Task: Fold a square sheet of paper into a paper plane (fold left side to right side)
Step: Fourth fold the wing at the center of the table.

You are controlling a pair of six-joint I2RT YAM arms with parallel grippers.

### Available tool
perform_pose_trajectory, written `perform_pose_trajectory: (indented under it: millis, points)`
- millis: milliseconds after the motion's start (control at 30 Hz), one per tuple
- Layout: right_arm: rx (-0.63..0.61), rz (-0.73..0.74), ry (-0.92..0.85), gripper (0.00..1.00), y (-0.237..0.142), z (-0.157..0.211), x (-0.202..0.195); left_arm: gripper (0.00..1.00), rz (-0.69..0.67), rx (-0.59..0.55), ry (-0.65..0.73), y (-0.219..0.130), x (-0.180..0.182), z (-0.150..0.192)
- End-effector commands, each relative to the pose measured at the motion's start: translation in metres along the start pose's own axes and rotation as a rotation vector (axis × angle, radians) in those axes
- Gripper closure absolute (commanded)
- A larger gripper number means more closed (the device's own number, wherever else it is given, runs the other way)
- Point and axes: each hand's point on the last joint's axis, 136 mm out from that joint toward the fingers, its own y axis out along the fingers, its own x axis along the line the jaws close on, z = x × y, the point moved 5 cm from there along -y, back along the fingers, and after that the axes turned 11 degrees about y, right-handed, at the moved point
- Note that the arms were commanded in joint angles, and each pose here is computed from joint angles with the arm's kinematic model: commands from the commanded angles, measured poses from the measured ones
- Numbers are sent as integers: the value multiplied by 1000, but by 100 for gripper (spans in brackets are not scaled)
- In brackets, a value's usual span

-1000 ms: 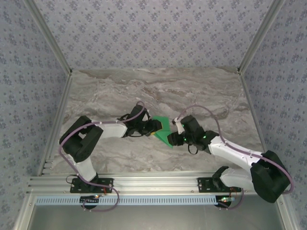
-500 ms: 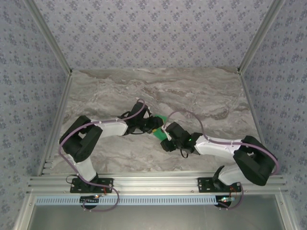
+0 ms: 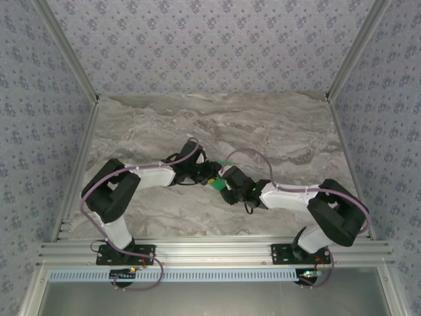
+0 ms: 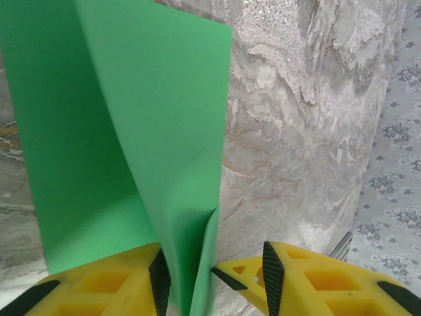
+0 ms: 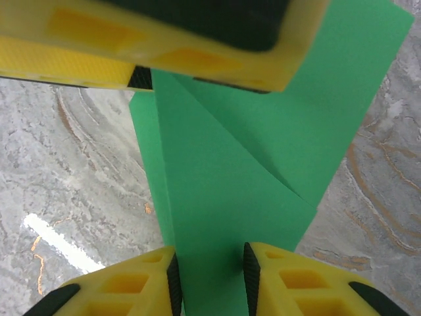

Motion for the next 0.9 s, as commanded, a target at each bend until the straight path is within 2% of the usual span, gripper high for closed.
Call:
perform_pose_trajectory:
  millis: [0, 200, 400, 500, 733, 867]
  points:
    - [16, 18, -15, 68, 4, 0, 1, 57, 58, -25, 26, -8, -24, -9]
    - [33, 17, -19, 69, 6, 4, 3, 57, 59, -31, 22, -10, -24, -11]
    - [44, -5, 0, 83, 6, 7, 3, 54, 50, -43, 24, -16, -22, -12]
    - [56, -36, 31, 86, 7, 10, 4, 51, 51, -59, 33, -26, -21, -13]
    - [67, -161, 143, 88, 3, 12, 5, 40, 15, -112, 75, -59, -20, -13]
    - [85, -220, 205, 88, 2, 14, 3, 38, -7, -117, 71, -67, -13, -6]
